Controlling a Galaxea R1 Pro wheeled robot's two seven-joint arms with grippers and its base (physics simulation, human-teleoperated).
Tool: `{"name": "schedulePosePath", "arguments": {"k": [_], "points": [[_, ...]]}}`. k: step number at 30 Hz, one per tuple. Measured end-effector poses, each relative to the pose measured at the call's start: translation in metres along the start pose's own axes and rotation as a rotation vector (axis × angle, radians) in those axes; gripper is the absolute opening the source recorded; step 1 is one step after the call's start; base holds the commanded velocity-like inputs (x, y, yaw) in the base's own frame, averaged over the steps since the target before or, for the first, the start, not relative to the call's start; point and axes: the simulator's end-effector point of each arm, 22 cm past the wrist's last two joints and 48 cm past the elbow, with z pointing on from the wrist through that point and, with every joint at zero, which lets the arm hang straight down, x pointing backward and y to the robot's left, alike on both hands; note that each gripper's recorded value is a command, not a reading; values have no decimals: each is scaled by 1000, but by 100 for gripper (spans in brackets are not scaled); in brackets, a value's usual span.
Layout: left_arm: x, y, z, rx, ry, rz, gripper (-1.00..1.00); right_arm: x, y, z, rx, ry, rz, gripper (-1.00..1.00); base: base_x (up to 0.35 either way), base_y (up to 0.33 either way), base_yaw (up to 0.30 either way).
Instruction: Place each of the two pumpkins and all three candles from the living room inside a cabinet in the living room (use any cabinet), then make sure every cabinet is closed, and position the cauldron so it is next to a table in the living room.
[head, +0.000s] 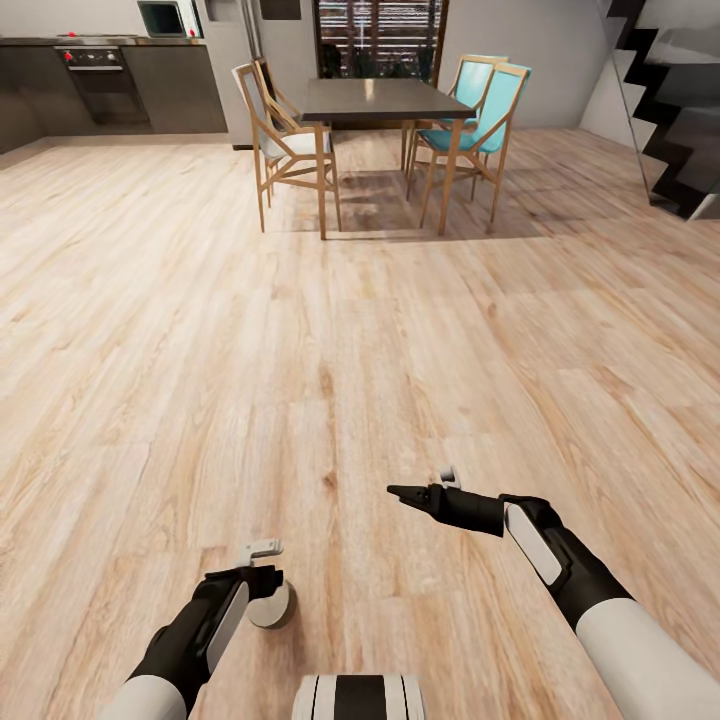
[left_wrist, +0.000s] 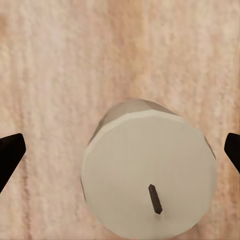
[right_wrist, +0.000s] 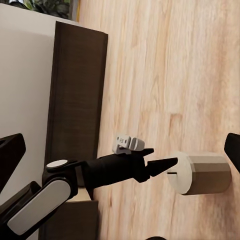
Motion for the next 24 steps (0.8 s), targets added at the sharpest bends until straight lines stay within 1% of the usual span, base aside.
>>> {"name": "schedulePosePath", "arguments": {"k": [8, 12, 24], "points": [[0, 0, 0, 0, -1, 1, 100, 0, -3, 0, 12, 0, 0, 100, 0, 5, 0], [7, 0, 6, -1, 15, 1, 100, 4, -12, 2, 19, 5, 15, 100, 0, 0, 0], [7, -2, 6, 2, 15, 1, 100, 4, -12, 2, 20, 5, 14, 100, 0, 0, 0]]}}
